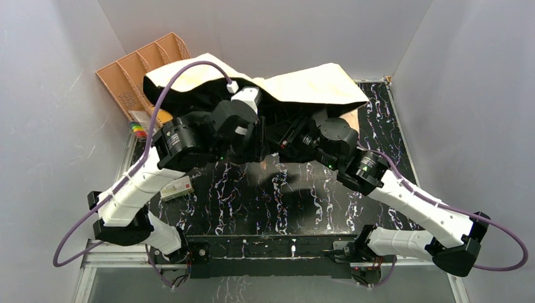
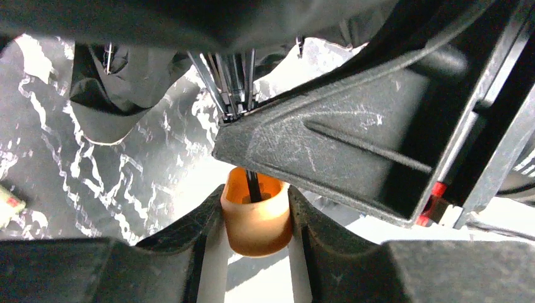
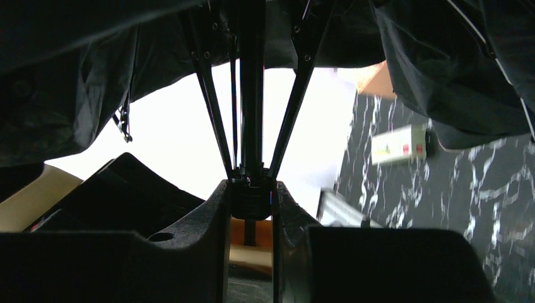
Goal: Put away the umbrella
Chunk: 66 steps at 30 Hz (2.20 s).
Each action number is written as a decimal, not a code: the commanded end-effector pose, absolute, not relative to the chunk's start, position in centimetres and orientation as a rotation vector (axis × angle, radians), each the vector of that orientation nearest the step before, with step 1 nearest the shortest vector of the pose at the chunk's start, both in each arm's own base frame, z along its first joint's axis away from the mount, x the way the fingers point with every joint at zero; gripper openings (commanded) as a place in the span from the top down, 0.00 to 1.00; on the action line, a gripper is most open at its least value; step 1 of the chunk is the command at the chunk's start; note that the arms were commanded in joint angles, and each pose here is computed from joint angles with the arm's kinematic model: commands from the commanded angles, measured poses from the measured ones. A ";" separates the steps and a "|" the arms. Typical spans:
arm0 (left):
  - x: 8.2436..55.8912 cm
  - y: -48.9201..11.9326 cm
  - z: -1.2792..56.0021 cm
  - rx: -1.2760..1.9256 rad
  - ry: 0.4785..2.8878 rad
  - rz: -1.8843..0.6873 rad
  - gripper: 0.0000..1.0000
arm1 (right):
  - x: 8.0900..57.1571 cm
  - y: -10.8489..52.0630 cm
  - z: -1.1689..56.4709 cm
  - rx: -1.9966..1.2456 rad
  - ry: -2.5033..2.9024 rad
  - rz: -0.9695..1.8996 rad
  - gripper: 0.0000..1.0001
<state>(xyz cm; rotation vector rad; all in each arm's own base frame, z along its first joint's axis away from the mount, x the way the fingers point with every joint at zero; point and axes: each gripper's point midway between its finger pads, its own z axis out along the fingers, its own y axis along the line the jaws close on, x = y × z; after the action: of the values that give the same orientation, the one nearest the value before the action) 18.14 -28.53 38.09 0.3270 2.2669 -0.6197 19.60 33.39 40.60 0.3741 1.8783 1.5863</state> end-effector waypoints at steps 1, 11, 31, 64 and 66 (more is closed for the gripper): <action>15.6 -28.2 36.3 0.291 2.350 -0.543 1.00 | 12.3 35.1 38.9 0.236 2.127 1.827 1.00; 18.8 -30.0 24.7 0.319 2.313 -0.362 1.00 | 17.6 32.1 25.4 0.537 2.145 1.605 1.00; 25.8 -31.4 14.6 0.246 2.357 -0.410 1.00 | 21.9 22.7 16.6 0.778 2.055 1.236 0.22; 32.9 -23.7 29.1 0.318 2.143 -0.481 0.18 | 27.2 17.5 31.3 -0.192 2.148 0.292 0.20; 36.2 -24.0 29.5 0.327 2.133 -0.475 0.16 | 29.7 16.3 31.2 -0.178 2.157 0.223 0.20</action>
<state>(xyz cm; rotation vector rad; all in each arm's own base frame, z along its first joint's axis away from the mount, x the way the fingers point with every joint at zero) 31.05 -24.23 30.60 0.2602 2.0969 -0.5322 26.34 19.54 30.42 -0.1355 2.1663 0.4334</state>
